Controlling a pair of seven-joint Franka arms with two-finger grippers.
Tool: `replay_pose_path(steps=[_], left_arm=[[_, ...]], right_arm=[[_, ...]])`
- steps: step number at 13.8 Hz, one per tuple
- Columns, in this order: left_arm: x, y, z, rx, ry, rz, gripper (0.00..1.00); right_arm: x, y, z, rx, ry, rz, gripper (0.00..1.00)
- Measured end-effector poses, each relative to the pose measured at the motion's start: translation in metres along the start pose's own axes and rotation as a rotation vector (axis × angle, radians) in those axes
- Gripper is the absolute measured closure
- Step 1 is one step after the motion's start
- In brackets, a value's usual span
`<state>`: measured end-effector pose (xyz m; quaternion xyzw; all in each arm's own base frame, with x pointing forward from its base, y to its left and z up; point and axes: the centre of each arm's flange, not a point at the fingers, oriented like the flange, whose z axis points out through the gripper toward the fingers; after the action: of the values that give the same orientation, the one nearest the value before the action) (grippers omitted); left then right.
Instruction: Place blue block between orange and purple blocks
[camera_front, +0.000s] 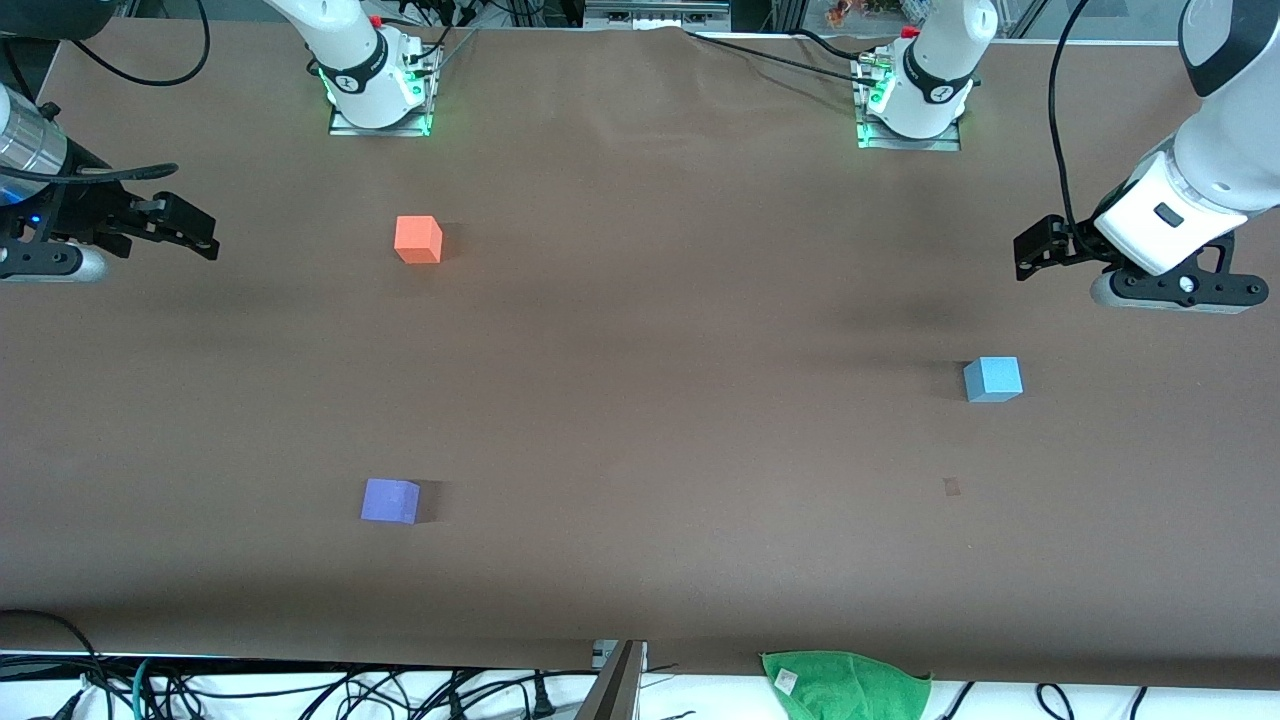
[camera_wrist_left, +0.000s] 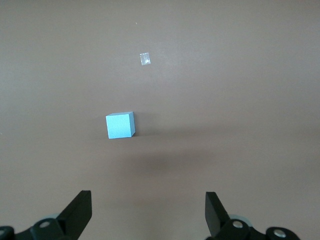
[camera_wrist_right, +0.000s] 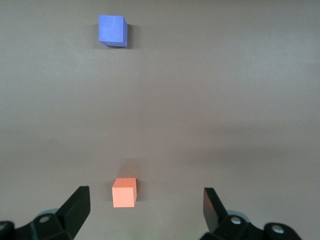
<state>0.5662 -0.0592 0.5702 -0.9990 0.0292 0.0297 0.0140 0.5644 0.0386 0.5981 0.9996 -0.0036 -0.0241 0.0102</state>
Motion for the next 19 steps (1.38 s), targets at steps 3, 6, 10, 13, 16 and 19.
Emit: replay_pose_path(steps=[3,6,10,13,16,19], left_arm=[[-0.0001,0.0000,0.0001,0.000,-0.001,0.000,0.00],[0.0000,0.0001,0.0003,0.000,-0.002,0.000,0.00],[-0.0012,0.0004,0.0050,0.001,-0.026,-0.015,0.00],[-0.0013,0.0008,0.0052,0.001,-0.028,-0.016,0.00],[-0.0014,0.0008,0.0052,0.001,-0.028,-0.016,0.00],[-0.0019,0.0008,0.0057,0.002,-0.033,-0.016,0.00]], right_arm=[[-0.0001,-0.0009,0.0000,0.000,0.000,-0.002,0.00],[-0.0001,-0.0015,0.0000,0.000,0.000,-0.003,0.00],[0.0008,-0.0014,-0.0008,0.001,0.008,-0.002,0.00],[0.0014,-0.0014,-0.0013,0.001,0.015,-0.002,0.00],[0.0015,-0.0014,-0.0013,0.001,0.015,-0.002,0.00],[0.0015,-0.0014,-0.0013,0.001,0.015,-0.002,0.00]])
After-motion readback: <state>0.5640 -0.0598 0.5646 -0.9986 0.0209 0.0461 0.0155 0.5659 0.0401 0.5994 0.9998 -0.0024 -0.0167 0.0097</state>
